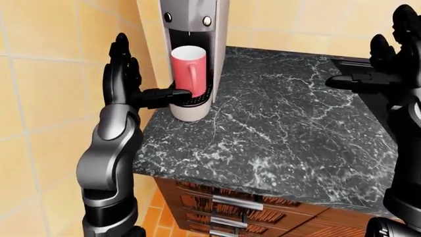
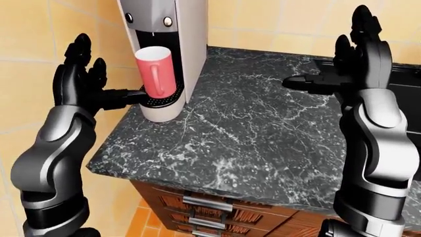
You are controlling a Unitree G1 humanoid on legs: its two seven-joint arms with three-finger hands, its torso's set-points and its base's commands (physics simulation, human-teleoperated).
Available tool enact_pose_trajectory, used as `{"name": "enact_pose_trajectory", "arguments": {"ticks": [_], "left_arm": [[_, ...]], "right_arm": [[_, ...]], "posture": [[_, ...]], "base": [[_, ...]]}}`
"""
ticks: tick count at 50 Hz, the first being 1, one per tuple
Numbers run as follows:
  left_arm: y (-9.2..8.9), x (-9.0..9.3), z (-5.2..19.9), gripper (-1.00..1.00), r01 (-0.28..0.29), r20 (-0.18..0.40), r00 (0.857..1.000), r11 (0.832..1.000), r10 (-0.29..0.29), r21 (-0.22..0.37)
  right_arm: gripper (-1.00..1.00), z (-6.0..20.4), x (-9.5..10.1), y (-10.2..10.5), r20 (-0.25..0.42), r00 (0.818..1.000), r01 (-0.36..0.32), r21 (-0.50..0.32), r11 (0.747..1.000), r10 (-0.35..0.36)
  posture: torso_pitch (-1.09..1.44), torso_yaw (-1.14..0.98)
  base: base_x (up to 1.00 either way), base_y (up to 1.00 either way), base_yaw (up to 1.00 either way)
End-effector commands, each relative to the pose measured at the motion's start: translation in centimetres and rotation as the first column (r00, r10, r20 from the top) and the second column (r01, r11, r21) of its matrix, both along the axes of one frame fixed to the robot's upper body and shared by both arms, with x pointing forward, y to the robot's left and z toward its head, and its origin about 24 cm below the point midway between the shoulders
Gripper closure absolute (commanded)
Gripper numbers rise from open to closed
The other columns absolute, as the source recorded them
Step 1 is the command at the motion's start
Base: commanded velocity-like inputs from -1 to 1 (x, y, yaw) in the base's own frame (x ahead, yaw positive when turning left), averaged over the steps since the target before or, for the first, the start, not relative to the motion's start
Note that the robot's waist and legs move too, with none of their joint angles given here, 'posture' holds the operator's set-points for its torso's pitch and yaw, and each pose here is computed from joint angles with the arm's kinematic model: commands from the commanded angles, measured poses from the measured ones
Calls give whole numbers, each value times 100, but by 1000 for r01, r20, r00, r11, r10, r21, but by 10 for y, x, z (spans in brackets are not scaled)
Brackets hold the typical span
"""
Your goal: Pick the mug from under the coffee machine dispenser and place it on the counter.
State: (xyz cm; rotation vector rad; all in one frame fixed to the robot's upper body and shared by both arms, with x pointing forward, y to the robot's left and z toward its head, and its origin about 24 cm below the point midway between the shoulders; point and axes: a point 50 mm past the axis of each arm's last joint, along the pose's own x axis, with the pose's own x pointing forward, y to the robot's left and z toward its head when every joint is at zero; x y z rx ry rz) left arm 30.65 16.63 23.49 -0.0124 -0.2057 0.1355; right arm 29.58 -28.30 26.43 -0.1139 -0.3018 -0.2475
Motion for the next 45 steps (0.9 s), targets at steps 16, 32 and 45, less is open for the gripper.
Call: {"name": "enact_pose_trajectory", "arguments": {"ticks": [16,32,45], "left_arm": [[-18,-19,14,-100,-30,54,998,1000,31,-5],[-32,-14,12,-100,-22,31,999,1000,22,-11],[-38,-6,14,-100,-7,11,1000,1000,7,-20]], "right_arm": [[-100,17,-7,0,87,996,9,-28,1000,-7],[-100,19,-8,0,88,996,9,-27,1000,-7],[-100,22,-8,-3,92,996,14,-25,1000,-12]], "posture": [[0,0],[0,0],[0,0]], "base": [[0,0,0],[0,0,0],[0,0,0]]}}
